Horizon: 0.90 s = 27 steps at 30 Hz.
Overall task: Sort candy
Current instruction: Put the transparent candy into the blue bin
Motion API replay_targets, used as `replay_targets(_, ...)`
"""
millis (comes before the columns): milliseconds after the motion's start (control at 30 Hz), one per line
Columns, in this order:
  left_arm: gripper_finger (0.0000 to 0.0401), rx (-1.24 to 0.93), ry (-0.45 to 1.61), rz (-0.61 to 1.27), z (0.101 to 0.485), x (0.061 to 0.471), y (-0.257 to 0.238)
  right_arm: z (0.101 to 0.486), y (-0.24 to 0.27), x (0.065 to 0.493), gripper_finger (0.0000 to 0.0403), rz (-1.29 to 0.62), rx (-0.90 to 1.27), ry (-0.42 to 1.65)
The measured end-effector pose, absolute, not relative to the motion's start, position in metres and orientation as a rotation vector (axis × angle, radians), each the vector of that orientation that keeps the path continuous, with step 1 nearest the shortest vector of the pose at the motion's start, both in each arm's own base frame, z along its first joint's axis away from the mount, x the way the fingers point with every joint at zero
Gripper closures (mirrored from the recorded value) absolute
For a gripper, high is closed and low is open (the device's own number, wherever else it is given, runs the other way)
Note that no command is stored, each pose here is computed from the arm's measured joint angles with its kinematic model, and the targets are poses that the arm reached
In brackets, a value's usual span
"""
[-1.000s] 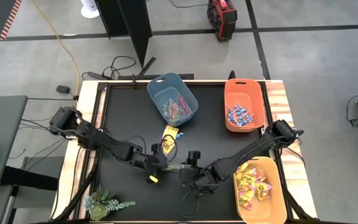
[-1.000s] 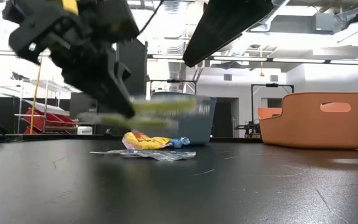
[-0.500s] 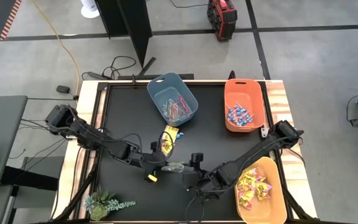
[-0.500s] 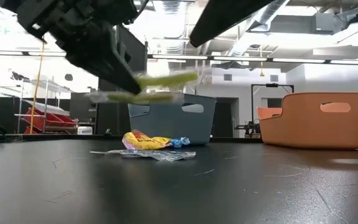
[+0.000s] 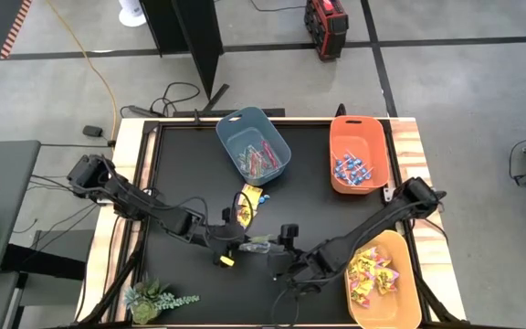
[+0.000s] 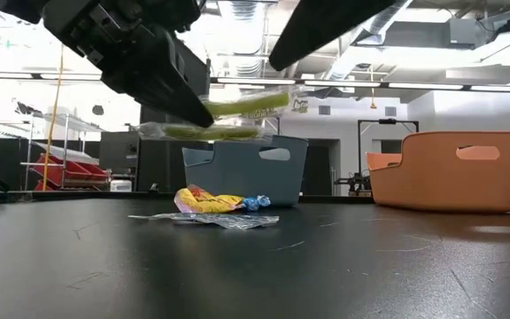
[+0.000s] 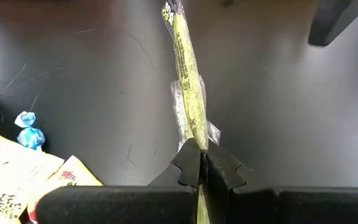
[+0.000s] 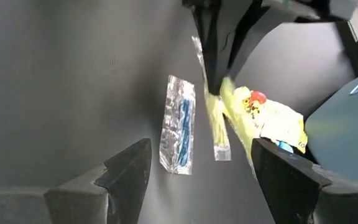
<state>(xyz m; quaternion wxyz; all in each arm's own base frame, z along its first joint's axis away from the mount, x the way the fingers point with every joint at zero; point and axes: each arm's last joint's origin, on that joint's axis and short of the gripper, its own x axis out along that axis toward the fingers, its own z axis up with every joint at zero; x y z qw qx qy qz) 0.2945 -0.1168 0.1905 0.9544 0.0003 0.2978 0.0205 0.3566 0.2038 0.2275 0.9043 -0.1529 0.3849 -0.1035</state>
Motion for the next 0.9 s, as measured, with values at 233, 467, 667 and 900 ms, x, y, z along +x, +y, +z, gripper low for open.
replay_targets(233, 0.0401, -0.004, 0.594, 0.04, 0.191, 0.295, -0.117, 0.221, 0.206, 0.358, 0.0112, -0.168, -0.317, 0.826)
replay_targets(467, 0.0401, -0.028, 0.509, 0.024, 0.199, 0.3, -0.119, 0.221, 0.207, 0.358, 0.0113, -0.151, -0.306, 0.83)
replay_targets(667, 0.0401, -0.015, 0.501, 0.032, 0.199, 0.3, -0.119, 0.22, 0.208, 0.358, 0.0113, -0.144, -0.317, 0.832)
replay_targets(900, 0.0401, -0.007, 0.429, 0.309, 0.204, 0.304, -0.098, 0.221, 0.208, 0.357, 0.0113, -0.141, -0.329, 0.831)
